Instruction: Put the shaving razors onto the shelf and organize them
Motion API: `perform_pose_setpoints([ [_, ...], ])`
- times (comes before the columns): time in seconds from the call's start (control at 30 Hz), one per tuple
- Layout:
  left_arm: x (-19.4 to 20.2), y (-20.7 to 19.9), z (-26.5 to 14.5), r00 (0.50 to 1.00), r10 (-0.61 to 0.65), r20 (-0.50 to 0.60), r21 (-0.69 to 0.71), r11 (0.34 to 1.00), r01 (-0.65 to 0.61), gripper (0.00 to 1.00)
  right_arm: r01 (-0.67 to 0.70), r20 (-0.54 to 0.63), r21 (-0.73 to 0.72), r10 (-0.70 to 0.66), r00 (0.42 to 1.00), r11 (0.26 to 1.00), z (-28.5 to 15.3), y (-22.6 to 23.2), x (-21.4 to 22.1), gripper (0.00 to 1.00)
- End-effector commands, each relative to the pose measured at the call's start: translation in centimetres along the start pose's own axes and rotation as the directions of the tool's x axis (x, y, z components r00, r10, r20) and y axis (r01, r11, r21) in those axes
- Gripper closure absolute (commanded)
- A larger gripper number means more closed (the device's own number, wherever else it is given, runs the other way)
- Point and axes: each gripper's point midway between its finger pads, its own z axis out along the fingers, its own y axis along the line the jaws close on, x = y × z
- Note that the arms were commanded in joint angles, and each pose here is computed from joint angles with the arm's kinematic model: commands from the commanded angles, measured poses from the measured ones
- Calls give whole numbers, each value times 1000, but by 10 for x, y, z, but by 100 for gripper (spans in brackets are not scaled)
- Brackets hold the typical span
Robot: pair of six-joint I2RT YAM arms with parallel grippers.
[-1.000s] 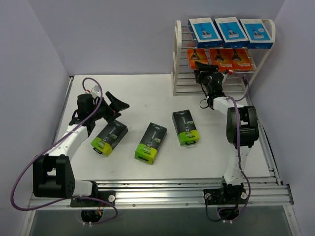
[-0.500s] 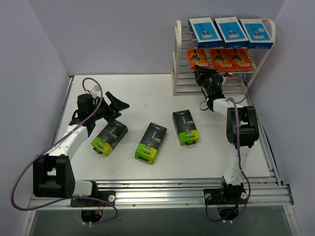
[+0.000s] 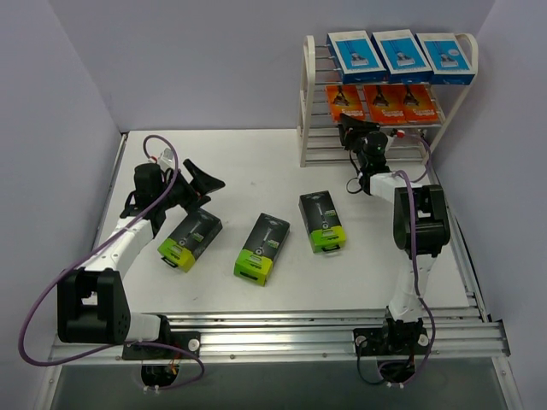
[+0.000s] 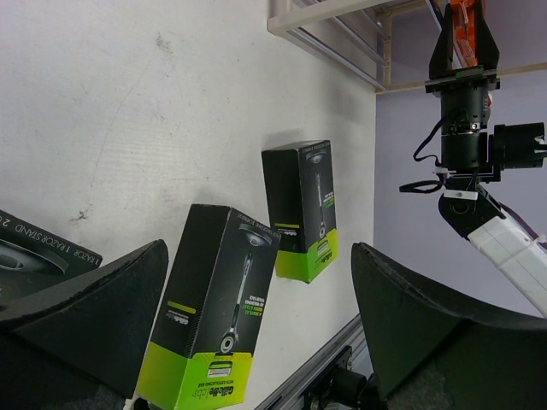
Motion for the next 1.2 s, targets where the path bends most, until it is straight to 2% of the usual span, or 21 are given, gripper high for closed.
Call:
perform_pose_setpoints([
  [0.0, -7, -11, 0, 1000, 24, 17, 52, 998, -25, 4, -2, 50, -97, 7, 999, 995, -9, 45, -15, 87],
  [0.53, -7, -9, 1, 1000, 20, 15, 52, 998, -21, 4, 12, 85, -90, -5, 996, 996, -11, 49, -39, 84],
  [0.63, -6, -10, 1, 1000, 22, 14, 53, 998, -23, 4, 14, 82, -88, -6, 997, 996, -10, 49, -38, 78],
  [0.87, -6, -10, 1, 1000, 22, 14, 53, 998, -23, 4, 27, 78, -76, -21, 997, 997, -9, 50, -37, 53],
  [1.17, -8, -10, -1, 1000, 19, 22, 51, 998, -20, 3, 51, 64, -48, -48, 997, 998, -11, 54, -33, 39],
])
